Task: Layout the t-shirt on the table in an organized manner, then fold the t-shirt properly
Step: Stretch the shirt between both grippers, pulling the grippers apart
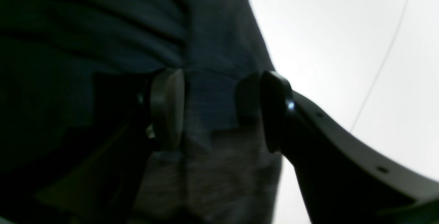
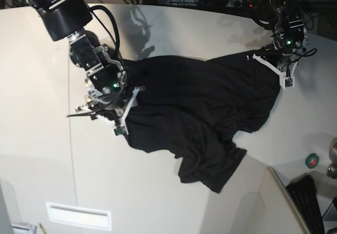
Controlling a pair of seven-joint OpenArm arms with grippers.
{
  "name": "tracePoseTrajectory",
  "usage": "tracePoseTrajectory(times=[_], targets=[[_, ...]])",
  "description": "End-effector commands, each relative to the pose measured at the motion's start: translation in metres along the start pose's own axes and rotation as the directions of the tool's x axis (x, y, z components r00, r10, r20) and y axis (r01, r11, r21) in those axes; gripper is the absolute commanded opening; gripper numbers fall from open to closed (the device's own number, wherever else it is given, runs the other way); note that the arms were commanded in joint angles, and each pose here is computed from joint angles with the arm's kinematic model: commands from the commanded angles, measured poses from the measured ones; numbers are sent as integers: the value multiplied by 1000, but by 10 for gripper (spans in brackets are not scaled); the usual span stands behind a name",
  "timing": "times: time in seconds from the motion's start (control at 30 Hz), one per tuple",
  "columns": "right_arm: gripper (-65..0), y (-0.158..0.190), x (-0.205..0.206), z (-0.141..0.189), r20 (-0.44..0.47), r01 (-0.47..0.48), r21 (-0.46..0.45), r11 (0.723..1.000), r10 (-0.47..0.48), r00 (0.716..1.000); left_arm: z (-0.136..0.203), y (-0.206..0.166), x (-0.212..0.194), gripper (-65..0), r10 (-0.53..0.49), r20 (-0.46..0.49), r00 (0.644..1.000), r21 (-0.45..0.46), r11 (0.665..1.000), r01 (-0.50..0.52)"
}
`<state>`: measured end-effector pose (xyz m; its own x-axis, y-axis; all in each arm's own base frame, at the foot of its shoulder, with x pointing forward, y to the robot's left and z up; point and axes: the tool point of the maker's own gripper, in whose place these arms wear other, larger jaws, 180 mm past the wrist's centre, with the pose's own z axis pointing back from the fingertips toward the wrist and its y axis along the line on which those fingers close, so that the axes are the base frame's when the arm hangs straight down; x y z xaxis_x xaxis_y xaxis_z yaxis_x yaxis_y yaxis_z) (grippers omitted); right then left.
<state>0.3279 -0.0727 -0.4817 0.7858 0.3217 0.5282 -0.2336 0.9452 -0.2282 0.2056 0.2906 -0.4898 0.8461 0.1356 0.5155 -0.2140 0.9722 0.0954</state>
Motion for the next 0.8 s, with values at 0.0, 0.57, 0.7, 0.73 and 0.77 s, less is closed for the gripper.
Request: tracePoseTrajectory(times=[0.0, 0.57, 0.7, 0.73, 0.77], targets=[[-317, -17, 18, 0, 46, 16, -39, 999, -14, 999, 0, 4, -5, -650, -7, -29, 1000, 6, 1000, 7], [-650, -67, 17, 14, 86, 169, -67, 983, -163, 983, -20, 44, 28, -650, -11, -34, 999, 71, 997, 14], [-650, -94, 13, 11, 62, 199, -50, 979, -195, 979, -21, 49, 37, -650, -10, -24, 1000, 79, 997, 12], [-650, -100, 9, 8, 49, 211, -53, 976, -209, 977, -20, 48, 39, -650, -17, -19, 1000, 77, 997, 18], [-650, -106, 8, 6, 42, 226, -60, 972, -223, 974, -20, 47, 41, -650, -19, -15, 1000, 76, 997, 20]])
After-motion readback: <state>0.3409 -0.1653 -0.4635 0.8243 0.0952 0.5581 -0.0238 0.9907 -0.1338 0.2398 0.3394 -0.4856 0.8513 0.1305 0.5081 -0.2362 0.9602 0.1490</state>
